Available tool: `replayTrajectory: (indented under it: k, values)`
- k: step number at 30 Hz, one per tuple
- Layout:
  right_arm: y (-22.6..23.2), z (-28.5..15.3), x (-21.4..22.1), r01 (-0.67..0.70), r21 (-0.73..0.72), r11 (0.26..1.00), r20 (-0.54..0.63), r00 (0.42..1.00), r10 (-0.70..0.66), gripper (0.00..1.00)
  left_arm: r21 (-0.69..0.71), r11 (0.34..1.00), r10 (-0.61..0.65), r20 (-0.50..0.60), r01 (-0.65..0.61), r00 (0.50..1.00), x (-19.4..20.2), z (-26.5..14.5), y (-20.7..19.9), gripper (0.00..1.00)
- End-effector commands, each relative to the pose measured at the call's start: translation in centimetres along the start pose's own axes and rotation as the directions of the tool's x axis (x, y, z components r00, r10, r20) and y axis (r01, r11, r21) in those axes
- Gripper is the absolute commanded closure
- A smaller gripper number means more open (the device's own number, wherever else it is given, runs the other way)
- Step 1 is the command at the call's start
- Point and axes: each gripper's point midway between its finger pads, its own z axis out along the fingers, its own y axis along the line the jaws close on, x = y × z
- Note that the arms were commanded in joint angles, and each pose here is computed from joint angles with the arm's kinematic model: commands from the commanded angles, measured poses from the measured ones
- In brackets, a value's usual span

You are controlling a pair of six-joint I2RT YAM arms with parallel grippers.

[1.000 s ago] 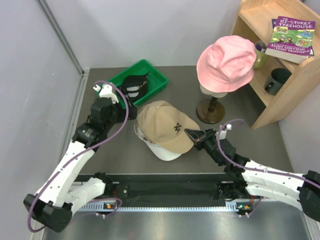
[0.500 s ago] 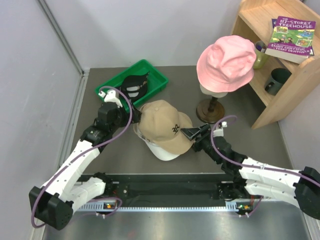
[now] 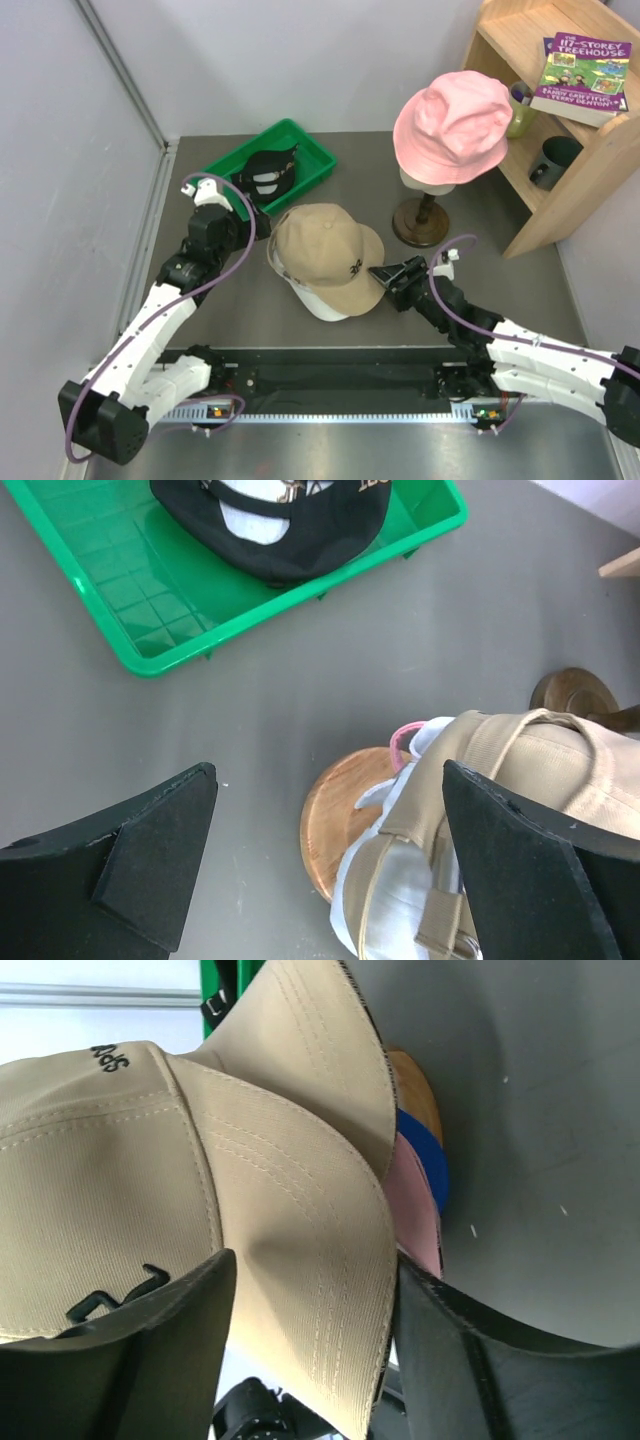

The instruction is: Stack the hats

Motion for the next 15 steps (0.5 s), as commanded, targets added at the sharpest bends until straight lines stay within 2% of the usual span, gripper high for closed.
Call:
replayTrajectory:
  k: [1, 5, 10, 15]
  values:
    - [0.1, 0.0, -0.5, -0.013, -0.001, 1.0, 0.019, 1.0, 0.013, 0.42, 0.078, 0.997, -0.006, 0.017, 0.005, 1.0, -1.0, 1.0, -1.9, 0.02]
    - [0.7, 0.2, -0.3, 0.01, -0.006, 1.0, 0.01, 1.0, -0.01, 0.43, 0.144, 0.989, 0.024, 0.013, -0.025, 1.0, -0.9, 1.5, -3.0, 0.02]
    - [0.6, 0.3, -0.2, 0.014, -0.003, 1.0, 0.008, 1.0, -0.014, 0.43, 0.179, 0.981, 0.085, -0.047, -0.076, 0.995, 0.6, 2.6, -3.3, 0.02]
    - [1.0, 0.3, -0.4, 0.038, 0.004, 0.999, 0.014, 0.999, -0.038, 0.43, 0.042, 0.995, 0.091, -0.144, -0.086, 0.985, 2.6, 3.4, -0.5, 0.04]
